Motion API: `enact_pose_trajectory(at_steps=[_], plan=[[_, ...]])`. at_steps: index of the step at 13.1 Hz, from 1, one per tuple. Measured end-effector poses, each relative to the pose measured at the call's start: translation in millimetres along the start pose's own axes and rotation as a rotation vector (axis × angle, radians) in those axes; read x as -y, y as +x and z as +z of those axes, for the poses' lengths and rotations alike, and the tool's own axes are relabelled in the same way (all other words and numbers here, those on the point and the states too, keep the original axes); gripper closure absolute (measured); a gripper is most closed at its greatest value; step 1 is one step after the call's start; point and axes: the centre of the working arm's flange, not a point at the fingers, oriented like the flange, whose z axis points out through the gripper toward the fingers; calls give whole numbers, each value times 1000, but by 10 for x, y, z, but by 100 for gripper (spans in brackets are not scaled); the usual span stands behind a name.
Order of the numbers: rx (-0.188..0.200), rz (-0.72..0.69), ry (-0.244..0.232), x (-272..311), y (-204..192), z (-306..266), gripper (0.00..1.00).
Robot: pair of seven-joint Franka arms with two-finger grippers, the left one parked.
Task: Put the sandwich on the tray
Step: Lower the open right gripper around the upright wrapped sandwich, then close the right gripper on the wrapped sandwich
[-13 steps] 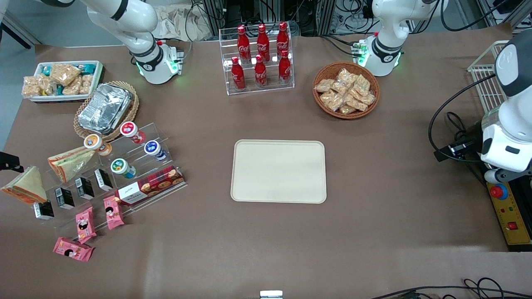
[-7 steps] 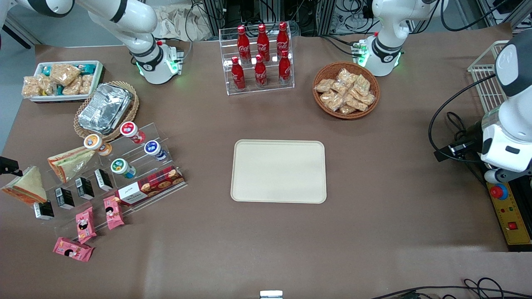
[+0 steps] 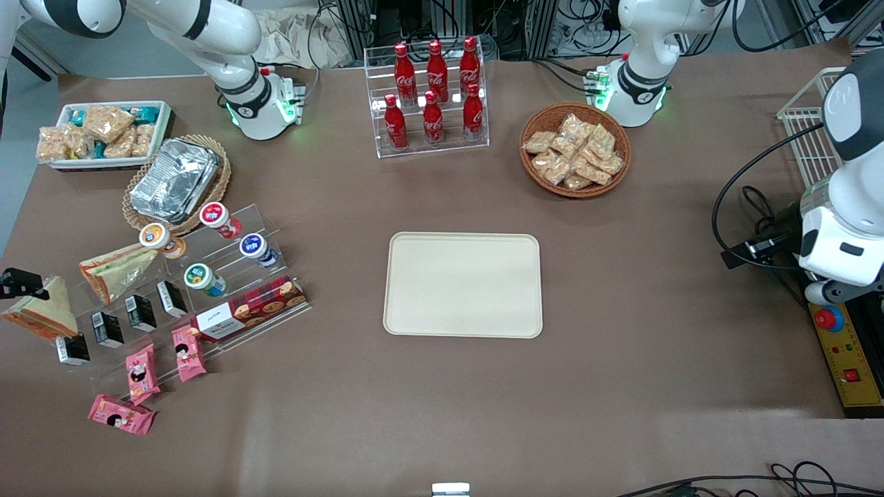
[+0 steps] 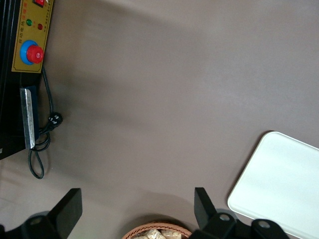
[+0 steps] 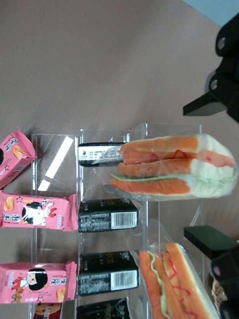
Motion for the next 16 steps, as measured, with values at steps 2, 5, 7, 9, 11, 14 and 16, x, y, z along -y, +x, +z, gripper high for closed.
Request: enact_pose_trajectory(at_steps=[2,5,7,9,11,14,16], plan=[[6,-1,4,-6,12,81,3],[14,-4,12,-4,29,167,5],[17,-5,15,-5,31,197,15],[19,-6,17,-8,31,224,22],[20,-8,17,-9,31,230,38],[20,-23,17,-19,20,229,53],[20,-28,17,-22,18,227,59]])
